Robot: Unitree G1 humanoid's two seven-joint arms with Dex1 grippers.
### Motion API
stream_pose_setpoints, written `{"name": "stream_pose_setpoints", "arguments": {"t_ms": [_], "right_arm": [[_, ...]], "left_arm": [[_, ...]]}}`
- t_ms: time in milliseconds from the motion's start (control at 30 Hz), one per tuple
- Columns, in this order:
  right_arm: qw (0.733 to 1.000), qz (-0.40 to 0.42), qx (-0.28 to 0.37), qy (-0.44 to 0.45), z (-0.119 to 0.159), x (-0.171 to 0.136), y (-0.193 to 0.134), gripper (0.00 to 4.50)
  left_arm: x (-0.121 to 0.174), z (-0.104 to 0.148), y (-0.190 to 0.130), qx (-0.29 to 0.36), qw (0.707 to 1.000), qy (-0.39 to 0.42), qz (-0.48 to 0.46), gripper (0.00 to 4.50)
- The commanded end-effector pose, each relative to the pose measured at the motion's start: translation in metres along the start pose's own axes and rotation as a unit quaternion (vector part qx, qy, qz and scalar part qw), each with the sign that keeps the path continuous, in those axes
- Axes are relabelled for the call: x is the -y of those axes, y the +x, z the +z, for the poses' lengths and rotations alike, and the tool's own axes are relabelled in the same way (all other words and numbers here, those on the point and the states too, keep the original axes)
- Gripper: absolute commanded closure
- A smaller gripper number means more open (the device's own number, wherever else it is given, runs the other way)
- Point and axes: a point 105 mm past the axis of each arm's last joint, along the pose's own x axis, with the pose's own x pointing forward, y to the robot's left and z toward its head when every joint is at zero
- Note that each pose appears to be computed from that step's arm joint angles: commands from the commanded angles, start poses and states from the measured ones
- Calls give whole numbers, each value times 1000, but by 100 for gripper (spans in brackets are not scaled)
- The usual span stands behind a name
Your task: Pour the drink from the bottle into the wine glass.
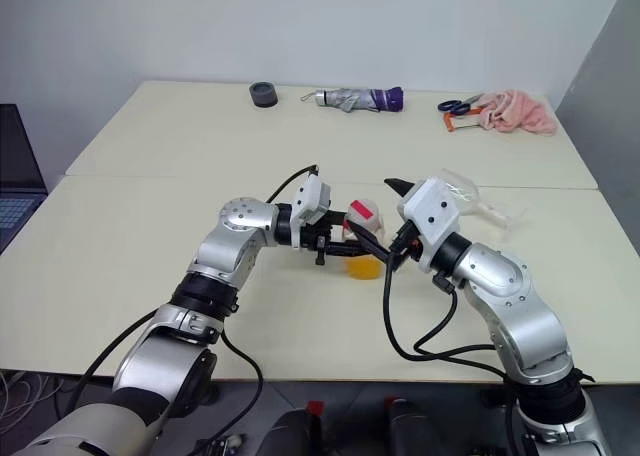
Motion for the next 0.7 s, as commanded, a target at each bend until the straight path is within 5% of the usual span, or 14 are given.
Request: {"name": "stream_pose_setpoints", "arguments": {"t_ms": [33,700], "right_arm": [[1000,-19,12,-12,7,9,-6,0],[1000,3,17,15,12,5,-12,0]], "left_arm": [[-2,14,-1,16,1000,27,-3,268],[-1,14,-3,14,1000,25,-4,268]]}}
